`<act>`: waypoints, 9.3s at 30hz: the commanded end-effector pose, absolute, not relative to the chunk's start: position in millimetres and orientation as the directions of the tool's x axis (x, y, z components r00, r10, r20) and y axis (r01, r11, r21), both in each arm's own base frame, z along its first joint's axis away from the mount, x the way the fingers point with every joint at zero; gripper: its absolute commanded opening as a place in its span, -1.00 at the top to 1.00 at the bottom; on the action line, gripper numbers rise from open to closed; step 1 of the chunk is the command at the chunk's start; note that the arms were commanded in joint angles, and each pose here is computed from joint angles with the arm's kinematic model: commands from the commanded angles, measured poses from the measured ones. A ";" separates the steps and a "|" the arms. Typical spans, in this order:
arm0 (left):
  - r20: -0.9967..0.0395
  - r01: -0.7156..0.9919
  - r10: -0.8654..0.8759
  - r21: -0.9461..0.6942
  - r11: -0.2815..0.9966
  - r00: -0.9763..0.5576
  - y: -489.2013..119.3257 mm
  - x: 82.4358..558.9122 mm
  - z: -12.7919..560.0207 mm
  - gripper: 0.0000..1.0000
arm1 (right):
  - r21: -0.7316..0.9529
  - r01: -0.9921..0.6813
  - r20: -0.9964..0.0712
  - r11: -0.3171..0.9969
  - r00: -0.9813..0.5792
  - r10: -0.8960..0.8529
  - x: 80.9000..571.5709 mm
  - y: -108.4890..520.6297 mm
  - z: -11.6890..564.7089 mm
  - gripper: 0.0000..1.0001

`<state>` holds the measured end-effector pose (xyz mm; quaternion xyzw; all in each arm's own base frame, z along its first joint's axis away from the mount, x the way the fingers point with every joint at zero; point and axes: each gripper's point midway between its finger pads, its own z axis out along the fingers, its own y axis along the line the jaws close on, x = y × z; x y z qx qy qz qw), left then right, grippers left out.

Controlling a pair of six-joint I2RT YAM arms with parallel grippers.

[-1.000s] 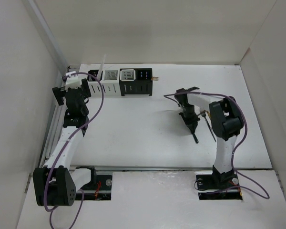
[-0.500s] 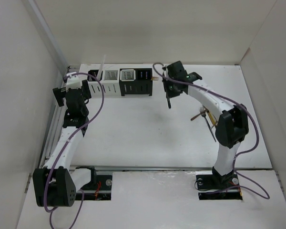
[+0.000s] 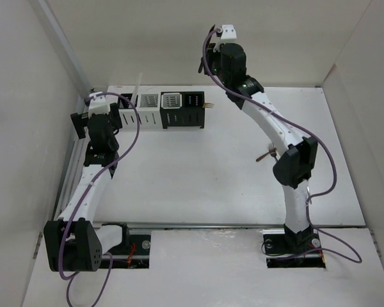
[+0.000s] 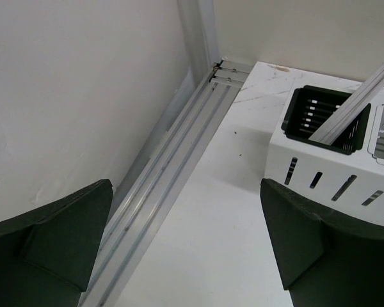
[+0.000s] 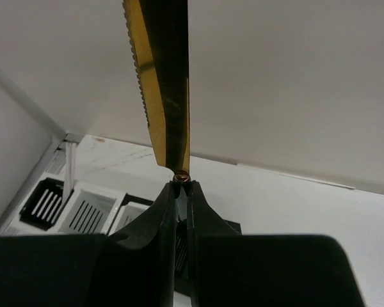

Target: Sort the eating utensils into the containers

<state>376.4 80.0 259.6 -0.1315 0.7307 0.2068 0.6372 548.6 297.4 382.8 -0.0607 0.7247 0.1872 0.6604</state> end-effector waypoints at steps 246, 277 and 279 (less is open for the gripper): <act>-0.994 -0.427 0.082 0.105 0.898 -0.070 79.2 368.9 288.4 -1.00 | 0.280 -0.538 -0.852 0.795 0.242 0.464 578.7 331.3 372.1 1.00; -0.998 -0.348 0.048 0.061 0.936 -0.046 63.4 365.0 293.6 -1.00 | 0.087 -0.362 -0.988 0.928 -0.152 0.033 492.3 217.5 353.7 -0.91; -0.998 -0.348 0.040 0.055 0.936 -0.050 63.1 362.4 288.3 -1.00 | 0.082 -0.310 -0.913 0.947 -0.404 -0.053 471.1 169.3 290.9 -0.87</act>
